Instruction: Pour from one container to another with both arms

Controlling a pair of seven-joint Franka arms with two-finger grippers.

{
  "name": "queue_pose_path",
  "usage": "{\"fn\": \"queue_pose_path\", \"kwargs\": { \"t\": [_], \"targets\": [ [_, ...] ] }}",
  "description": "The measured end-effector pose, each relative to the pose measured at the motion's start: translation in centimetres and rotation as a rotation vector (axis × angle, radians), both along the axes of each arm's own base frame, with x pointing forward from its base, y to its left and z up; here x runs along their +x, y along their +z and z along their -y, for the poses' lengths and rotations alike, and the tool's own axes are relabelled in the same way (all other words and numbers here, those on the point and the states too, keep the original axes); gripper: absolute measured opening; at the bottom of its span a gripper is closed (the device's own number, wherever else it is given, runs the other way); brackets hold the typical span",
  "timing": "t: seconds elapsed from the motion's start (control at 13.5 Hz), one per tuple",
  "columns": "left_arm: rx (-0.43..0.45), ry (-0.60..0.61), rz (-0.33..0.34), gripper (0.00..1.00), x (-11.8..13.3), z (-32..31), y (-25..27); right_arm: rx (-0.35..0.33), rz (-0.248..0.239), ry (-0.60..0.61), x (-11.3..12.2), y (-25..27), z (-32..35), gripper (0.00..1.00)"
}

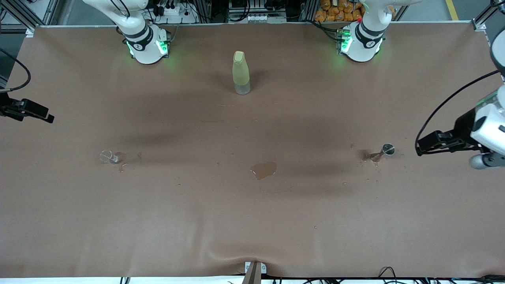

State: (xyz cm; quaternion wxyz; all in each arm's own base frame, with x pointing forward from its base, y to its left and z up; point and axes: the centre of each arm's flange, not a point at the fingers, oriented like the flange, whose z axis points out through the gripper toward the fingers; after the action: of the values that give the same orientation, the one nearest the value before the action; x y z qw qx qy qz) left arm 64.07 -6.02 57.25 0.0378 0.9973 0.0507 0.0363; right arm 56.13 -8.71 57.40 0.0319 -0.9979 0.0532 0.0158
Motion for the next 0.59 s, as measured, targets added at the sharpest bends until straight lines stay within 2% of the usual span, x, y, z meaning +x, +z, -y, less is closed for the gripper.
{"fn": "queue_pose_path", "kwargs": {
  "t": [0.59],
  "targets": [
    [0.033,0.039,0.008,1.0,0.3,-2.0,-0.6,0.001,-0.002,0.007,0.0,-0.1,-0.1,1.0]
  ]
}}
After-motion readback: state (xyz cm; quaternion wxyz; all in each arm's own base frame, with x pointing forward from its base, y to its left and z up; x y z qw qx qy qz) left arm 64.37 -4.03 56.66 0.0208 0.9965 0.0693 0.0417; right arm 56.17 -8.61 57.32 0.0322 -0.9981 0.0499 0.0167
